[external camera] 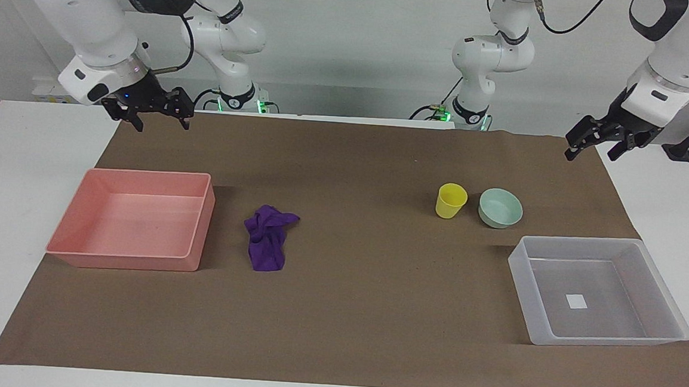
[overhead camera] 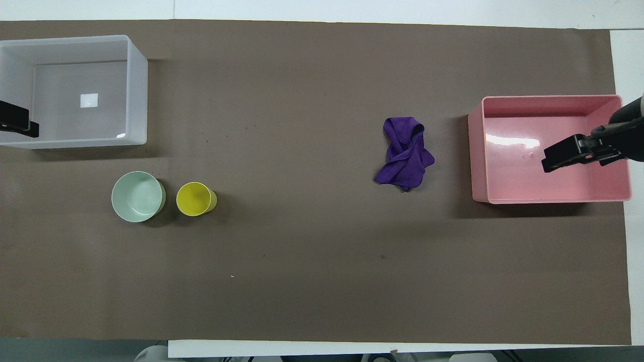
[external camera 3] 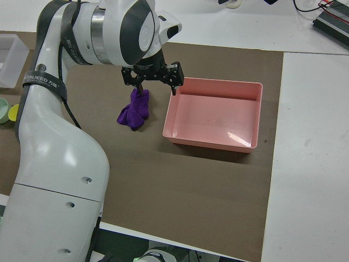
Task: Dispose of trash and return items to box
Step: 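Reach the left gripper to the green bowl while the right gripper reaches the cloth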
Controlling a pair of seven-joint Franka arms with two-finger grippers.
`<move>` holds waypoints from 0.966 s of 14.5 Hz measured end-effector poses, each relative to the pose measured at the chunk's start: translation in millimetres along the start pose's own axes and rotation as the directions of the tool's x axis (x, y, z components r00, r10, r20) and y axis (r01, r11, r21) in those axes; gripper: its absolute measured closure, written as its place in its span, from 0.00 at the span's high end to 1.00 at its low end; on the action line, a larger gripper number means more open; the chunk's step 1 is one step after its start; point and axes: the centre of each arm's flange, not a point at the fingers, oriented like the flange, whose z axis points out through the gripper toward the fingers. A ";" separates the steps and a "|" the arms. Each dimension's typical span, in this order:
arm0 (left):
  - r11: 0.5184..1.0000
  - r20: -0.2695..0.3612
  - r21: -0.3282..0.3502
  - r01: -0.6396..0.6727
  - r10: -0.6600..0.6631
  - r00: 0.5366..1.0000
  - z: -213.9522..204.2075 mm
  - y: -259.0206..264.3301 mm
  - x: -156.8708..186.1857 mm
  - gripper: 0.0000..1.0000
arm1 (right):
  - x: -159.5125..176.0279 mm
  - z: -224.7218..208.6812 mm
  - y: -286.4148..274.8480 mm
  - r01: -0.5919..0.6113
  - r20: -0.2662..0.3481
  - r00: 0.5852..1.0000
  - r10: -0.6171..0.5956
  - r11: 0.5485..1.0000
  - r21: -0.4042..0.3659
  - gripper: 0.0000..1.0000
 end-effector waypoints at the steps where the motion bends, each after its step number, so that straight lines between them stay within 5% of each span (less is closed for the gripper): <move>1: 1.000 0.002 0.000 -0.003 0.003 1.000 0.5 1.2 -0.3 1.00 | 0.0 0.0 0.0 0.000 0.000 1.000 0.000 1.000 0.000 1.00; 9: 1.000 0.011 0.002 -0.016 0.016 1.000 35.5 0.7 -12.9 1.00 | -20.3 -23.5 7.0 -0.014 -0.046 0.999 0.014 1.000 0.000 1.00; 14: 1.000 0.056 0.007 0.005 -0.006 0.998 134.8 -8.4 -70.9 1.00 | -9.1 -18.4 -10.9 0.026 -0.108 0.994 -0.026 1.000 -0.005 1.00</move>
